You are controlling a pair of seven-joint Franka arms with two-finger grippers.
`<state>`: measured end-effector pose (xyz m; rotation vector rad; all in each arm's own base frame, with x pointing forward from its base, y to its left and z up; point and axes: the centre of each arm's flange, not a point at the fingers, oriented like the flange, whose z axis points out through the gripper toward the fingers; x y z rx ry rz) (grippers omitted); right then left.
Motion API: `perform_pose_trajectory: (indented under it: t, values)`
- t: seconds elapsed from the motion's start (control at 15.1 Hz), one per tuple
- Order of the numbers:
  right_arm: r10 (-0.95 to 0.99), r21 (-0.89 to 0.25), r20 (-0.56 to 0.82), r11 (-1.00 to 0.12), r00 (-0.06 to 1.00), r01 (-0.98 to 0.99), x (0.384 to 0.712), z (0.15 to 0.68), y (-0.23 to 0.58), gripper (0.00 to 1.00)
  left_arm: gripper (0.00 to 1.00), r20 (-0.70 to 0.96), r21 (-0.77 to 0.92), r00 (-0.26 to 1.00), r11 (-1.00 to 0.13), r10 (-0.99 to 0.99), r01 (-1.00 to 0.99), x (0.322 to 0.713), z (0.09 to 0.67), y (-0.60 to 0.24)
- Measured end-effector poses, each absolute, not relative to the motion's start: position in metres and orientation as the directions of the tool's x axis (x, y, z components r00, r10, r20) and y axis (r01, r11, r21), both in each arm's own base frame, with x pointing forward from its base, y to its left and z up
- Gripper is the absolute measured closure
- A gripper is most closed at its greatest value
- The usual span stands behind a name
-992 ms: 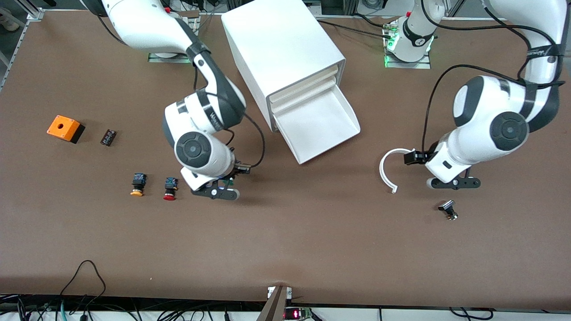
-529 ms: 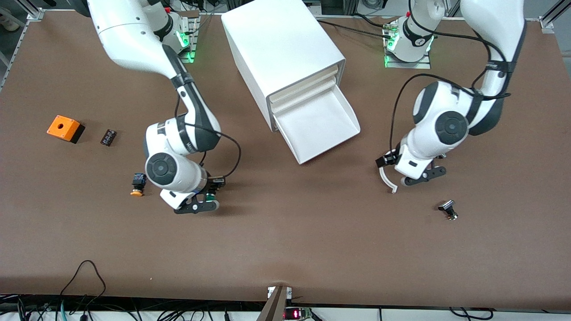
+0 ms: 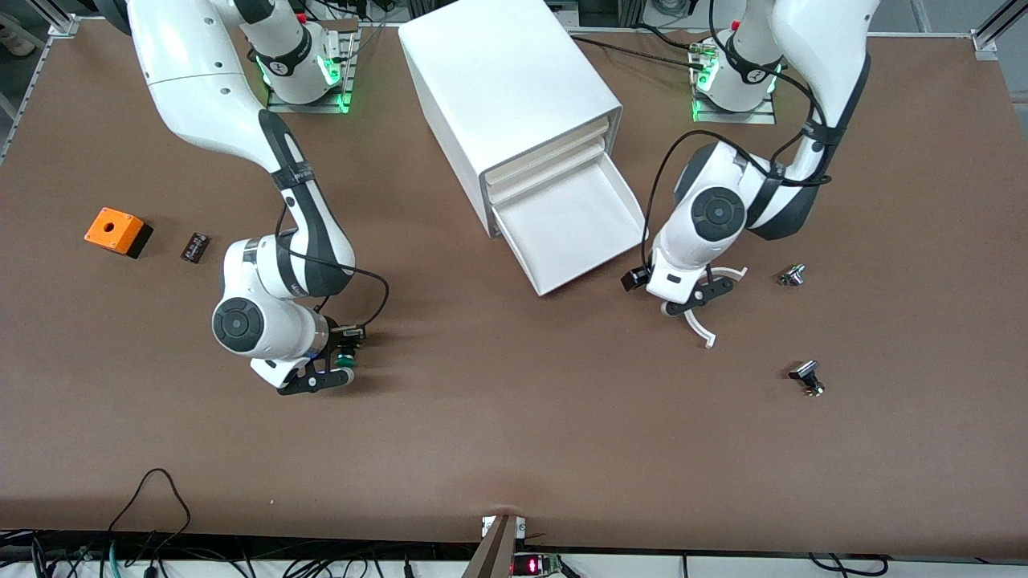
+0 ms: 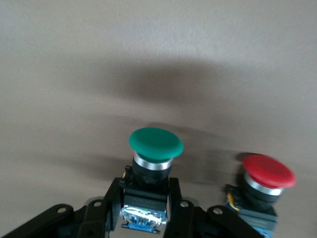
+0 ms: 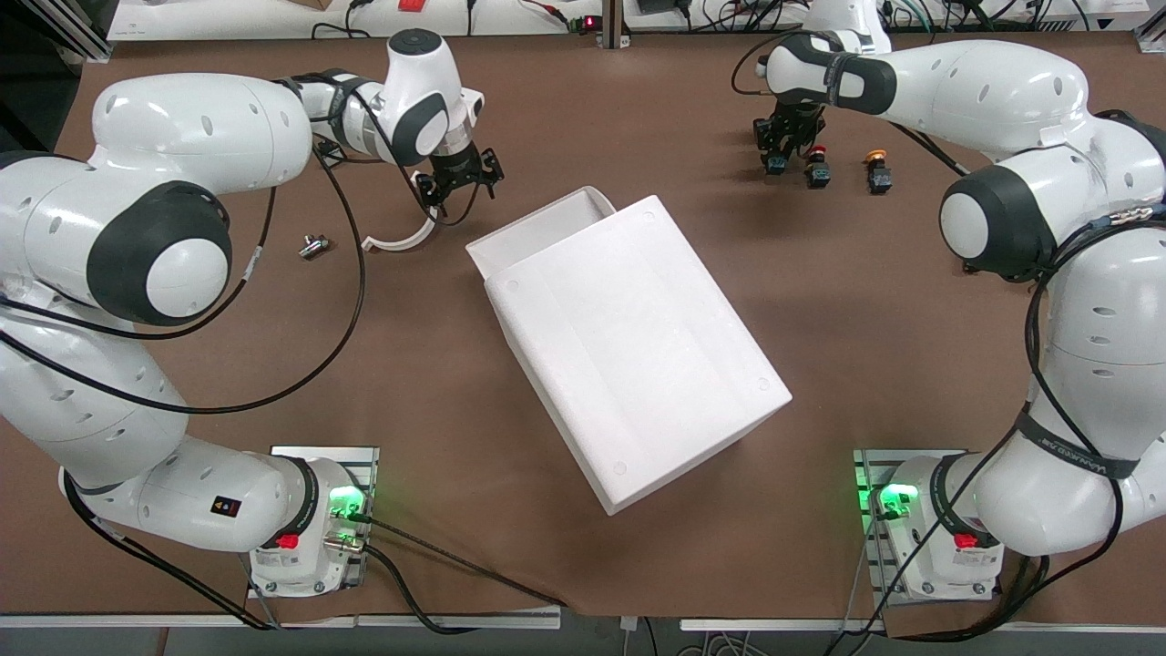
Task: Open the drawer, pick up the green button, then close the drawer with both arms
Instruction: 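Lift the green button out with the right gripper while the left gripper approaches, then place the green button by the red button while the left gripper pushes the drawer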
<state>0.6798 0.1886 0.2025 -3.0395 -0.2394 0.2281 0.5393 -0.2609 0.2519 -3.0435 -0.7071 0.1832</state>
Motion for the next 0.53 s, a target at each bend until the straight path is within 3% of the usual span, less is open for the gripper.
perform_pose_trajectory:
  t: [0.33, 0.53]
  values:
    - [0.149, -0.11, -0.151, -0.985, 0.977, 0.133, 0.677, 0.188, 0.193, 0.58, 0.0, -0.1, -0.026, 0.883, -0.888, 0.459, 0.459, 0.529, 0.244, -0.286]
    - [0.138, -0.111, -0.133, -0.986, 0.981, 0.124, 0.68, 0.192, 0.193, 0.37, 0.0, -0.102, -0.027, 0.886, -0.892, 0.452, 0.452, 0.526, 0.24, -0.29]
